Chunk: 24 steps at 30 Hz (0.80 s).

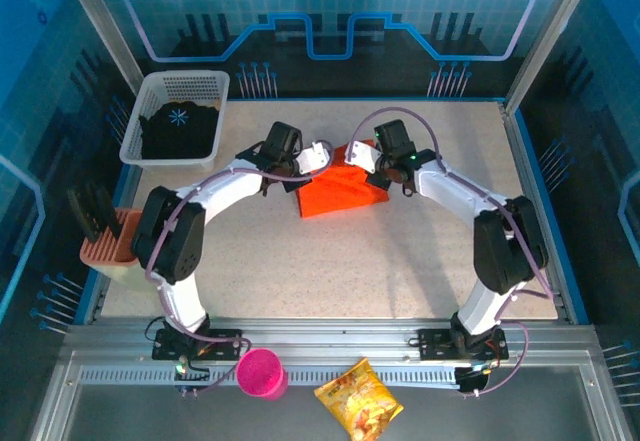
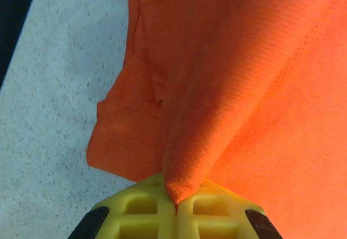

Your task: Fold and stack the t-shirts

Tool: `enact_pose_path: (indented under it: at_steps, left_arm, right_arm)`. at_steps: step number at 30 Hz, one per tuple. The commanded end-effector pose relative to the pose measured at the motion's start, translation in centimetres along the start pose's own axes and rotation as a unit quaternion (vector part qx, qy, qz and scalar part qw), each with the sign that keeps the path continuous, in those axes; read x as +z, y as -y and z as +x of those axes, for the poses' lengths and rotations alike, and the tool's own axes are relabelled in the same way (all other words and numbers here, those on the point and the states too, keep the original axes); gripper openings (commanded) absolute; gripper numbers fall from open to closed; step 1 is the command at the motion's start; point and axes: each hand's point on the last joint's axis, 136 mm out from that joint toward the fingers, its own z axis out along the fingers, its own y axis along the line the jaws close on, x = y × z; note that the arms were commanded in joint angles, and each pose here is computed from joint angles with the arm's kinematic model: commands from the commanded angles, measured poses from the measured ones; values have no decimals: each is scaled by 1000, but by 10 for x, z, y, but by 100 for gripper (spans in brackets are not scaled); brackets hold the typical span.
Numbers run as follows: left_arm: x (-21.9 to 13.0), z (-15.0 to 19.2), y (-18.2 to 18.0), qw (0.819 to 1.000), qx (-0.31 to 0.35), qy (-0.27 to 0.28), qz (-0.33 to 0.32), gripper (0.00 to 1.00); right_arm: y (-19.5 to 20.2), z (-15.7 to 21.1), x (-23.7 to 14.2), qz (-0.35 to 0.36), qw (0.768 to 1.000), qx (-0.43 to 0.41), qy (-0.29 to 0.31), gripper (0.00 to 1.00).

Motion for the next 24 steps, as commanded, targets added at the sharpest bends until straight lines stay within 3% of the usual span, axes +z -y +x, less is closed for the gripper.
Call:
enact_pose_path:
  at_steps: [1, 5, 11, 17, 24]
  left_arm:
    - [2, 2, -9, 1000, -25, -4, -4, 0]
    - [-23, -10, -2, 999, -40, 22, -1, 0]
    - [-72, -21, 31, 999, -3, 34, 3, 0]
    - [-104, -7, 83, 1000, 19, 11, 10, 0]
    - [-137, 6, 139, 1000, 7, 23, 11, 0]
  right_arm:
    - [13, -6, 9, 24, 999, 31, 18, 0]
    - [12, -5, -11, 36, 998, 33, 26, 0]
    - [-6, -8, -69, 43, 997, 28, 55, 0]
    - [-60, 2, -115, 18, 997, 20, 71, 0]
    - [-134, 25, -154, -14, 996, 29, 86, 0]
